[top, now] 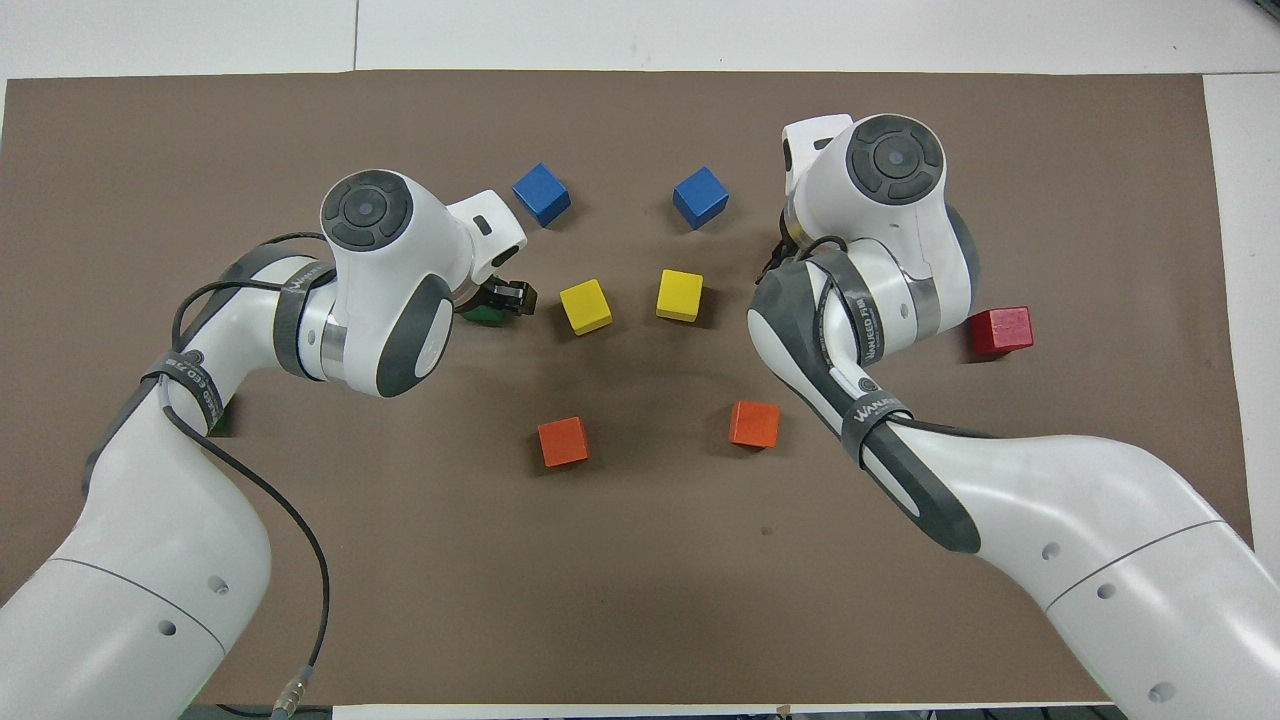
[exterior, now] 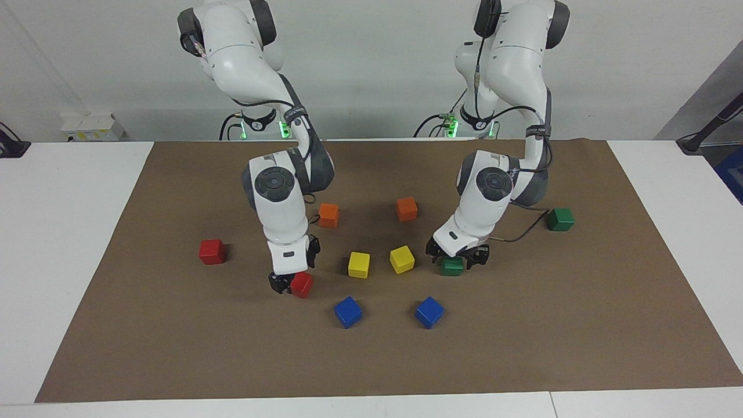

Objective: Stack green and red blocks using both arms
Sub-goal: 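Lift green with the left gripper while the right gripper lifts the red block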

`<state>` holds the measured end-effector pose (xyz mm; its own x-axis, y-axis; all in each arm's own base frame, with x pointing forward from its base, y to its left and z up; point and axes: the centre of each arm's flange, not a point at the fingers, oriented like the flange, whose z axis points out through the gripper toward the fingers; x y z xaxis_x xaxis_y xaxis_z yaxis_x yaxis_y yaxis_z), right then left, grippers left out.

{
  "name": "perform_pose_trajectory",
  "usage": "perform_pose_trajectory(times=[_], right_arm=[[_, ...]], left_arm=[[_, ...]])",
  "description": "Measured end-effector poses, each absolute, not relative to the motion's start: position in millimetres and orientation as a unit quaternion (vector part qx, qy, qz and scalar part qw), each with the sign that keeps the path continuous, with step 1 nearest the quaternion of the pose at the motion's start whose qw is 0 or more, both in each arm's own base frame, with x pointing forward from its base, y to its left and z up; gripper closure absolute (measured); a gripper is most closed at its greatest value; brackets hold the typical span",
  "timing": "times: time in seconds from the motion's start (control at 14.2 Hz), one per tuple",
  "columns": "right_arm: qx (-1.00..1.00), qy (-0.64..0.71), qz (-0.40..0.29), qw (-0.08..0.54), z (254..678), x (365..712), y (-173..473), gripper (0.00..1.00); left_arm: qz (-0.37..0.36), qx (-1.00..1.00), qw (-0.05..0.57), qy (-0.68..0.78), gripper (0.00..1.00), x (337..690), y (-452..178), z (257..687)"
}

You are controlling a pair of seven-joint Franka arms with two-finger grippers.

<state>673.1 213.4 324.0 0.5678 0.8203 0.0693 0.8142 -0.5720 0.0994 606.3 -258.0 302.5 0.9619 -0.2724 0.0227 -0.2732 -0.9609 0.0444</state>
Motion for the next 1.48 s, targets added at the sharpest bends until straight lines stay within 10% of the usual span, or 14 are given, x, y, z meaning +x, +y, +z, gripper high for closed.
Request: perform_pose_trajectory(times=[0.14, 0.49, 0.84, 1.06, 1.48], right_arm=[[0.879, 0.473, 0.054, 0.029, 317.5, 673.3, 211.8, 0.1], [0.876, 0.479, 0.056, 0.029, 305.4, 670.8, 205.9, 0.1], [0.875, 0.48, 0.059, 0.029, 296.8, 667.1, 205.8, 0.1], [0.876, 0.478, 0.058, 0.03, 296.6, 666.9, 202.6, 0.44], [0.955, 0.294, 0.028, 0.002, 423.3, 676.3, 82.8, 0.45]], left_arm=[[0.008, 0.99, 0.015, -0.137, 0.45, 606.3, -256.1, 301.7], [-0.005, 0.992, -0.001, -0.123, 0.45, 616.0, -241.7, 327.7], [-0.026, 0.997, -0.012, -0.078, 0.45, 611.1, -151.2, 440.9], [-0.045, 0.995, -0.013, -0.088, 0.45, 594.4, -78.6, 489.8], [-0.055, 0.991, -0.001, -0.126, 0.45, 562.2, 66.0, 477.0]])
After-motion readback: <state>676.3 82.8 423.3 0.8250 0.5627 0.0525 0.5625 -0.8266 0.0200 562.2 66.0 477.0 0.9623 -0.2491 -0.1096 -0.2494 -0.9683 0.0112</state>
